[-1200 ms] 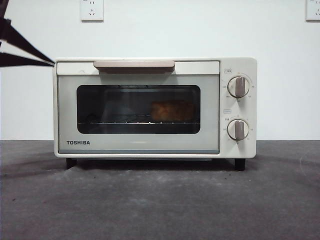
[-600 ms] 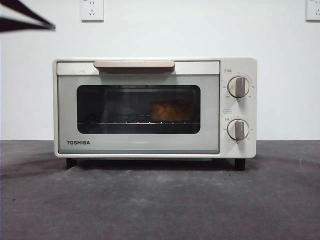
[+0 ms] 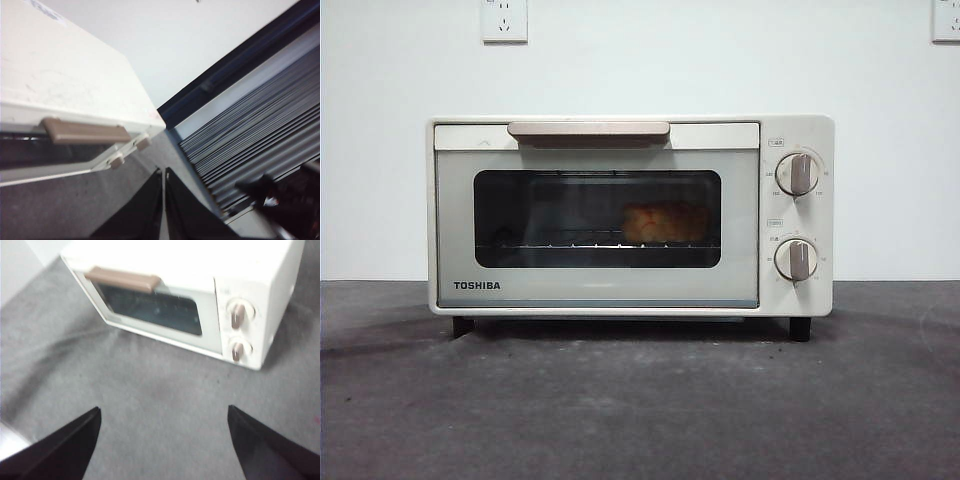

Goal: The left arm flap open the oven, the right arm pick bread and place it into oven, the left arm flap close the oven

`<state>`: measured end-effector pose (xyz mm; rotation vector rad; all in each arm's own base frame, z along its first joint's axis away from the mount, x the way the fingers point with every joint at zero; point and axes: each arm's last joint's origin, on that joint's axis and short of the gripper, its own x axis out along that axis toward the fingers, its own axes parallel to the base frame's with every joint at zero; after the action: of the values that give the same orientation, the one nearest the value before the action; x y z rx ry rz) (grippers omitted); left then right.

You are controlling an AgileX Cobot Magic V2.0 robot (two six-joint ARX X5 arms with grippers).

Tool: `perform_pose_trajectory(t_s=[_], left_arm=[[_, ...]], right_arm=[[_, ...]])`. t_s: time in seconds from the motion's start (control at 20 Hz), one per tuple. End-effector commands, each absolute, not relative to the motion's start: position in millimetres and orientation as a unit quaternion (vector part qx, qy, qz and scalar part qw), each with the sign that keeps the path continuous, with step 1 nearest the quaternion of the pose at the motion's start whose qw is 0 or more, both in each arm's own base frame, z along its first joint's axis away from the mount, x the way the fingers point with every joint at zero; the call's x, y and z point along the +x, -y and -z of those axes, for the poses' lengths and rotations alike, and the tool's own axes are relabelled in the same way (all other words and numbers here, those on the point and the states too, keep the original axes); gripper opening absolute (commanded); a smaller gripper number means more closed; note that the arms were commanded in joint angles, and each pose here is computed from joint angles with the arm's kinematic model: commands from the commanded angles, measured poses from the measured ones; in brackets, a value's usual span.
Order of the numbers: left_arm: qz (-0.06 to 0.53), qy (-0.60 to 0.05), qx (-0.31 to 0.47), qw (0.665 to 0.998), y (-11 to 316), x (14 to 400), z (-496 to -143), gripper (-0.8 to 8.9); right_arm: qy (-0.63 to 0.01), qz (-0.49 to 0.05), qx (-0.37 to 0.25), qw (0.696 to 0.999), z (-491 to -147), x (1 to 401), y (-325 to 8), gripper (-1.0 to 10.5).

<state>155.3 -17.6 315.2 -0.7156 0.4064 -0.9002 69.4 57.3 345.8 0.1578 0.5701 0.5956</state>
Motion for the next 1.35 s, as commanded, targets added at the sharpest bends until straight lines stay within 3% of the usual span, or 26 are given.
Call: perform_pose_trajectory(t_s=[0.05,0.7,1.25,1.35], left_arm=[[0.423,-0.168,-0.273,0.848,18,139,-318,0.16],[0.287,-0.147,-0.097,0.942,15,56,-298,0.17],[0.277,-0.129,-0.083,0.949,15,47,-298,0.20],[0.277,-0.129,-0.083,0.949,15,47,-298,0.20]], right_arm=[[-0.249,-0.304,0.081,0.916,-355,69,-58,4.0],[-0.224,-0.350,0.027,0.909,-357,69,-60,4.0],[-0.223,-0.352,0.014,0.909,-356,69,-60,4.0],[-0.224,-0.352,0.014,0.909,-356,69,-60,3.3]])
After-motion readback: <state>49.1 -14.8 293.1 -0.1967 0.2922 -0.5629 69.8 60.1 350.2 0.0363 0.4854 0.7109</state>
